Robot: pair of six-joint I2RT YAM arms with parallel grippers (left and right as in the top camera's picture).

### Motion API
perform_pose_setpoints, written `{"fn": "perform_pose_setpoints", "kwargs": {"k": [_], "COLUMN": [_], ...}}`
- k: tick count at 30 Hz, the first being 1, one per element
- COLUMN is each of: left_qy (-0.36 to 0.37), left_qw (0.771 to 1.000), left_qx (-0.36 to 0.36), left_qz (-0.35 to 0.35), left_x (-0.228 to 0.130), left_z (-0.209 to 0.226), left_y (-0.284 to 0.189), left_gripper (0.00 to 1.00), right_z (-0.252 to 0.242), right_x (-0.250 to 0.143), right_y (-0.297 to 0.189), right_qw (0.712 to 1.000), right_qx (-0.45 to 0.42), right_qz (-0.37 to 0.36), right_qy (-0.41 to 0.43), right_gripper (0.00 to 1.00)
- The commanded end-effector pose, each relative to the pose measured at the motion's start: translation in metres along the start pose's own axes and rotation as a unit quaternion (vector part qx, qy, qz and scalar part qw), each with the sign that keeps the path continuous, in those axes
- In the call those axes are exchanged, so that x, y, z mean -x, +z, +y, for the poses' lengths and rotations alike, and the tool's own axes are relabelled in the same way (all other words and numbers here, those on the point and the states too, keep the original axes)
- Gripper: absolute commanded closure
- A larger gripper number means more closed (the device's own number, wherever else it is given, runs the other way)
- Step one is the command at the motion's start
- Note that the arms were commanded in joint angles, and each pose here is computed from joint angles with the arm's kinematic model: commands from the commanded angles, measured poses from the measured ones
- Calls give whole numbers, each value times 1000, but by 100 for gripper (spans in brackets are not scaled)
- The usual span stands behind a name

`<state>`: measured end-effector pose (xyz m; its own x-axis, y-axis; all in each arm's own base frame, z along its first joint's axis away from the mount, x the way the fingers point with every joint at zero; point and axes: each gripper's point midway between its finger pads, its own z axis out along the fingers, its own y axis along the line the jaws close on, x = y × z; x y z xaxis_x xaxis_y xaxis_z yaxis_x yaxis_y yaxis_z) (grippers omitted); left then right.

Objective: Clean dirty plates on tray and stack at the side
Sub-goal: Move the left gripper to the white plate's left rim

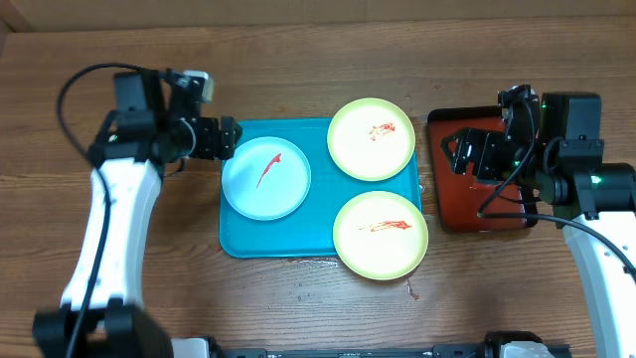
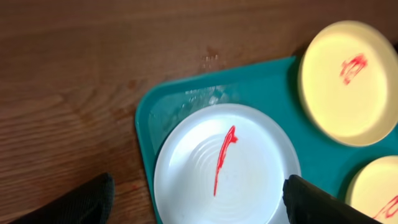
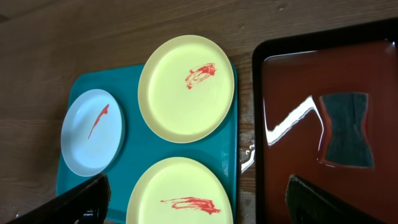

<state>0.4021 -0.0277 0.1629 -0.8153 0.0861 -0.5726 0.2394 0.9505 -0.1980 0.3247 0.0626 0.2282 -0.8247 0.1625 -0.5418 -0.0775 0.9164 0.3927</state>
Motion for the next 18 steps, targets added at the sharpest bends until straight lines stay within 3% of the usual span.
{"fn": "perform_pose_setpoints", "kwargs": {"k": [1,10,18], "left_qy": [45,62,120], "left_qw": [999,994,982], "left_qx": [1,2,-14], "left_qz": [21,87,148], "left_x": [9,17,-11], "left_z": [-2,-1,6], "left_y": [26,80,103], "left_gripper": [13,21,30], "right_z": [-1,-9,-10], "right_x": [10,9,5], "right_y": [-7,-7,-7], "right_qw": [1000,999,999], "right_qx": [-8,-32,-34], "right_qz": [-16,-17,-9], "right_qy": [-1,33,41], "right_gripper": [10,12,12]}}
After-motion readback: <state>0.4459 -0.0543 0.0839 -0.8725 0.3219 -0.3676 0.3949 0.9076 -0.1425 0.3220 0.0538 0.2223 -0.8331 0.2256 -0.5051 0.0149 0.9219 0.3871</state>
